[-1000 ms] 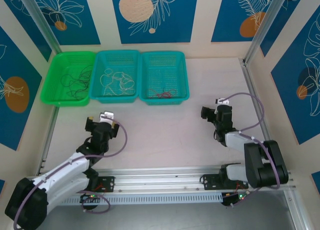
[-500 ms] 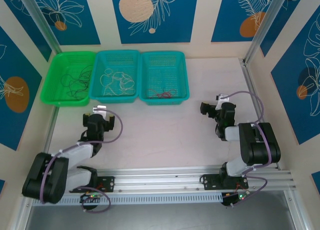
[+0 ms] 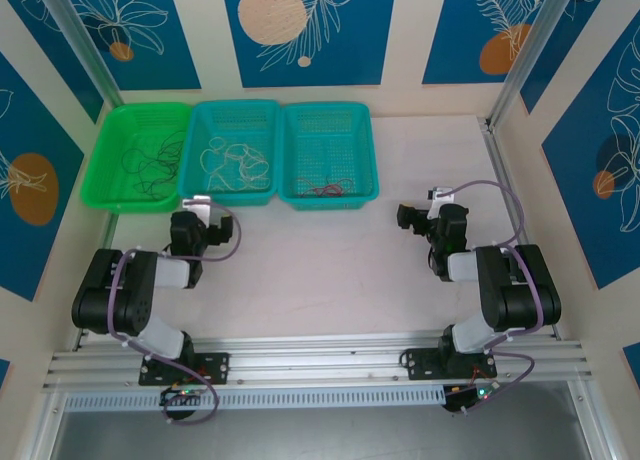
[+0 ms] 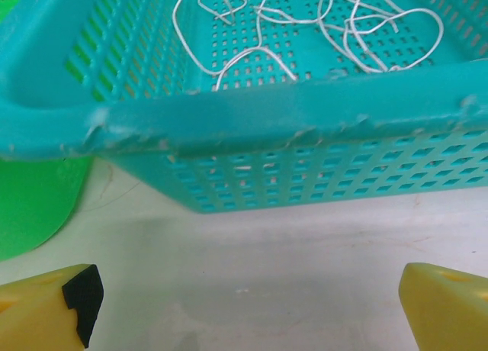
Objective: Untangle the cables
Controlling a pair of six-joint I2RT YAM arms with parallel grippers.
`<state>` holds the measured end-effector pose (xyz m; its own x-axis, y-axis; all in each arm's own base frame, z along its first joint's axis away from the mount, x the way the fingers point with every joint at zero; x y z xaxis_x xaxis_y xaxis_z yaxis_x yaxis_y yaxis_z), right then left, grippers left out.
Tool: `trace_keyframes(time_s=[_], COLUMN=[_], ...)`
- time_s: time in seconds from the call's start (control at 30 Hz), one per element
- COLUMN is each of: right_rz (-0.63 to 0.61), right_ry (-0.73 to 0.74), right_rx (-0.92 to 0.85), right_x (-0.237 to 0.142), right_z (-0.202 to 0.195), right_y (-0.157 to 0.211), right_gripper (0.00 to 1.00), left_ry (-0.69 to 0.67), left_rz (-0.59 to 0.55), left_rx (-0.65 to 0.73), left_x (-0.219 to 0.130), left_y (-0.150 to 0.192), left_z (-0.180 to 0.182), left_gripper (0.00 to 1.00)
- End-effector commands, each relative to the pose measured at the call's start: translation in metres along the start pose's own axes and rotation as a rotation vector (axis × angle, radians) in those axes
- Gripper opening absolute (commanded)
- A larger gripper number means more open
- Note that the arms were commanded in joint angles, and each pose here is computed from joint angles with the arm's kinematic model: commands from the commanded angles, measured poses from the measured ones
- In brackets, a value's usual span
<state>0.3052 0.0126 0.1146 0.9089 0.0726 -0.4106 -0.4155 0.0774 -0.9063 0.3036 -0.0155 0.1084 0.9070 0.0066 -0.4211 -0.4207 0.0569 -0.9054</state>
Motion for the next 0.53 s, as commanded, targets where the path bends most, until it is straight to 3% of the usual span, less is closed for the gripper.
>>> trace_keyframes(time_s=[0.0, 0.5], right_rz=[-0.057, -0.056], right_ry=[0.018, 0.012], right_rx=[-0.027, -0.023], right_x=[0.0017, 0.0015], right_z=[-0.0016, -0.0015], right_y=[-0.0138, -0.0139], right_gripper=[0.99, 0.99], left_ry=[0.038, 0.034], left_rz=[-0.062, -0.063], left_rx=[-0.009, -0.008], left_x=[0.0008, 0.0008], left_y=[-0.0145, -0.0146], left_z=[-0.0008, -0.0006], left_gripper=[1.00, 1.00])
Point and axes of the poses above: each hand's point on the last joint's axis, 136 mm out from that joint toward the fingers, its own x axis out along the fingers, its own z axis along the line the jaws close on, y = z × x, the point moved 9 cm from there along -x, back along the fingers, and after that the axes turned 2 degrees about -x, right-handed, at the moved point
